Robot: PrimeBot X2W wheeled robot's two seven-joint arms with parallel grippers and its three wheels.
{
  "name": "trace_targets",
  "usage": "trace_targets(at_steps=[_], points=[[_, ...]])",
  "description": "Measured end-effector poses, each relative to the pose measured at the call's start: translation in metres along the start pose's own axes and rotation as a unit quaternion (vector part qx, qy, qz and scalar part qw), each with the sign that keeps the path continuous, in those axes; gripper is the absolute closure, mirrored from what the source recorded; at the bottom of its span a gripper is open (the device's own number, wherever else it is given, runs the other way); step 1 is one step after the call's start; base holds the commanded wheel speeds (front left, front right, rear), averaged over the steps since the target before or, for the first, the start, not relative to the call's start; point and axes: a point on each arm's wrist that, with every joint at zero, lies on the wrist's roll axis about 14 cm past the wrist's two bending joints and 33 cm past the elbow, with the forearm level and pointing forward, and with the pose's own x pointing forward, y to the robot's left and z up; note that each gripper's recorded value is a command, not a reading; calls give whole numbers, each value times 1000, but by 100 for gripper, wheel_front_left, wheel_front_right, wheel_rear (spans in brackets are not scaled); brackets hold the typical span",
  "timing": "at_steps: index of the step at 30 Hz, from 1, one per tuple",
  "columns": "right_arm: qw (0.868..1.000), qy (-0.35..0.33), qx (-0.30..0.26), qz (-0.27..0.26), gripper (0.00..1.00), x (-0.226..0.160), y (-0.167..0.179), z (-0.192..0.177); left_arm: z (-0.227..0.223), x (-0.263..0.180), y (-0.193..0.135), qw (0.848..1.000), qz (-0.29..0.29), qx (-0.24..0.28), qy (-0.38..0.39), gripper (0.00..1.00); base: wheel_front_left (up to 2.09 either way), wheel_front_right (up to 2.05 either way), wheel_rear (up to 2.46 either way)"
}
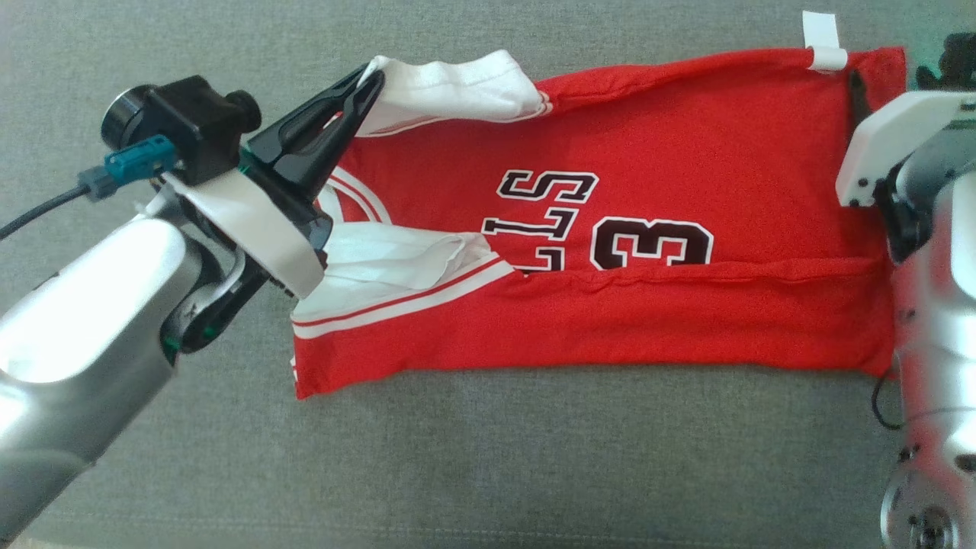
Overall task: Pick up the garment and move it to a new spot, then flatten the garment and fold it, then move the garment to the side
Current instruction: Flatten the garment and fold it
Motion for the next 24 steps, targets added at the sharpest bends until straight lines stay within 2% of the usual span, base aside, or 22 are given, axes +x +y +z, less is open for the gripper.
trace_targets(at_steps=[8, 9, 10, 15, 17, 19, 24], points=[[1000, 8, -24, -9, 0, 17, -7, 6, -7, 8, -2, 1000, -6, -9, 4, 100, 0, 0, 0], [1000, 11, -26, -9, 53, 18, -7, 6, -8, 9, -2, 1000, -7, -9, 6, 100, 0, 0, 0], [999, 12, -30, -9, 100, 20, -8, 6, -11, 10, -2, 1000, -8, -10, 10, 100, 0, 0, 0], [999, -6, -40, -2, 100, 20, -6, 13, -10, 15, 5, 1000, 3, -23, 6, 100, 0, 0, 0], [999, -19, -40, 3, 100, 17, -5, 15, -3, 15, 15, 999, 19, -45, -7, 100, 0, 0, 0], [999, -37, -36, 7, 100, 13, -4, 23, -3, 16, 25, 999, 33, -42, -7, 100, 0, 0, 0], [993, -116, -24, 23, 100, 1, -1, 74, 20, 22, 58, 996, 79, -31, -41, 100, 0, 0, 0]])
